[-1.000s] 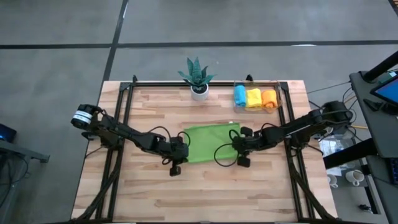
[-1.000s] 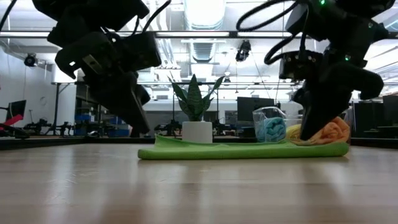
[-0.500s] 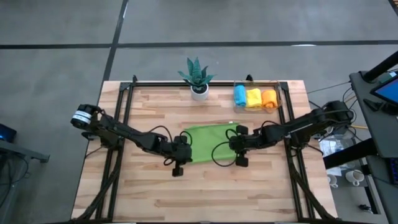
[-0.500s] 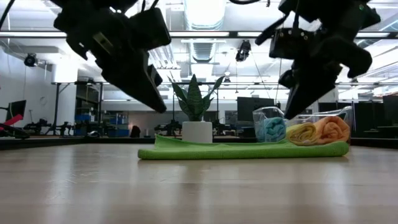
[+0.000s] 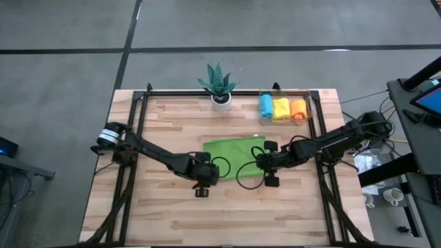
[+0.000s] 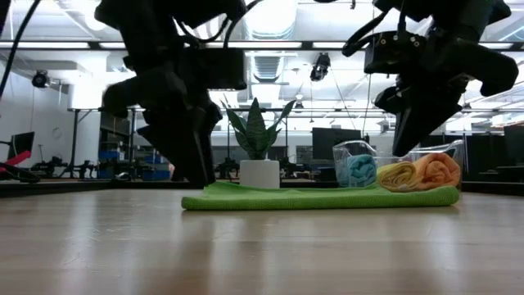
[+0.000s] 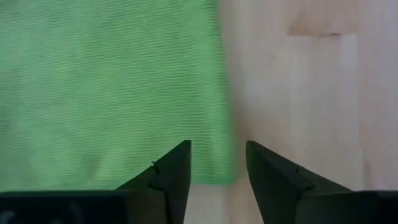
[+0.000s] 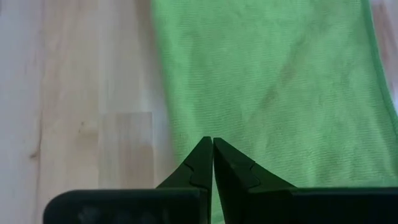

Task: Roll microfiber towels into tight, uniform cylinder then place into a basket
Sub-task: Fold the green microfiber cloth

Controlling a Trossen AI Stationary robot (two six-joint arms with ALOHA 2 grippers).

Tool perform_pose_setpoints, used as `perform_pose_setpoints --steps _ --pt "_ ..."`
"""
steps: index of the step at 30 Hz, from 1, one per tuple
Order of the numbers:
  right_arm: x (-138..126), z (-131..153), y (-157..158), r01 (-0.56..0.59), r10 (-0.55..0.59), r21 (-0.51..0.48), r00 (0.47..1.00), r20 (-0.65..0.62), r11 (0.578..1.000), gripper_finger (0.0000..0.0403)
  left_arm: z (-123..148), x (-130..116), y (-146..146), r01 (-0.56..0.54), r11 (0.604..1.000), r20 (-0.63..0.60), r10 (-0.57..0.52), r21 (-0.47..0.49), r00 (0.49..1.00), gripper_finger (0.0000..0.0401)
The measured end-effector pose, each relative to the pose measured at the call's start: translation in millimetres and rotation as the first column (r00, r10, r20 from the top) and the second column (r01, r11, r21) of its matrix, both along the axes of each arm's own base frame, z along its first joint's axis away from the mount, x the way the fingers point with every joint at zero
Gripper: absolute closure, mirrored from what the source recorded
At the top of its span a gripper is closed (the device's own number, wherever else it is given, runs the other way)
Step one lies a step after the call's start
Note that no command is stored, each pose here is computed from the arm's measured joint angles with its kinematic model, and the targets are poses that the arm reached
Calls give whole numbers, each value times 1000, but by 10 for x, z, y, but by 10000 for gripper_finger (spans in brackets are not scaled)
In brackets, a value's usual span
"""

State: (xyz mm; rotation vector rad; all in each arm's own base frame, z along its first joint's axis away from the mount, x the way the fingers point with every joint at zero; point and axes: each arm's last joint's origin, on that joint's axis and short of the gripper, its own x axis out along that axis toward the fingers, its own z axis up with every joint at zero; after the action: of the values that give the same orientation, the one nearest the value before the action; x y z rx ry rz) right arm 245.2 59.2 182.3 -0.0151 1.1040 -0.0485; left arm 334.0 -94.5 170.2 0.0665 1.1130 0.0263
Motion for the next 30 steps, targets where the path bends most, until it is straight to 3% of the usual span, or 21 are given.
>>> perform_pose_setpoints --steps 3,8,11,26,30 --pt "-10 -3 11 14 -14 8 1000 -7 1000 394 8 29 -3 -10 1000 -29 11 17 1000 262" --pt "-34 -14 13 25 -25 7 999 -30 1000 394 -21 41 -37 -6 997 -55 2 -76 998 261" --pt "-38 -16 13 25 -25 6 999 -34 1000 394 -59 38 -37 -16 996 -71 10 -83 997 261" --pt "-39 -17 12 25 -25 6 999 -36 1000 394 -219 71 -24 -18 1000 -98 18 1 995 263" --pt "-40 -17 13 25 -25 6 999 -37 1000 394 -225 23 -10 -13 1000 -149 16 16 989 298"
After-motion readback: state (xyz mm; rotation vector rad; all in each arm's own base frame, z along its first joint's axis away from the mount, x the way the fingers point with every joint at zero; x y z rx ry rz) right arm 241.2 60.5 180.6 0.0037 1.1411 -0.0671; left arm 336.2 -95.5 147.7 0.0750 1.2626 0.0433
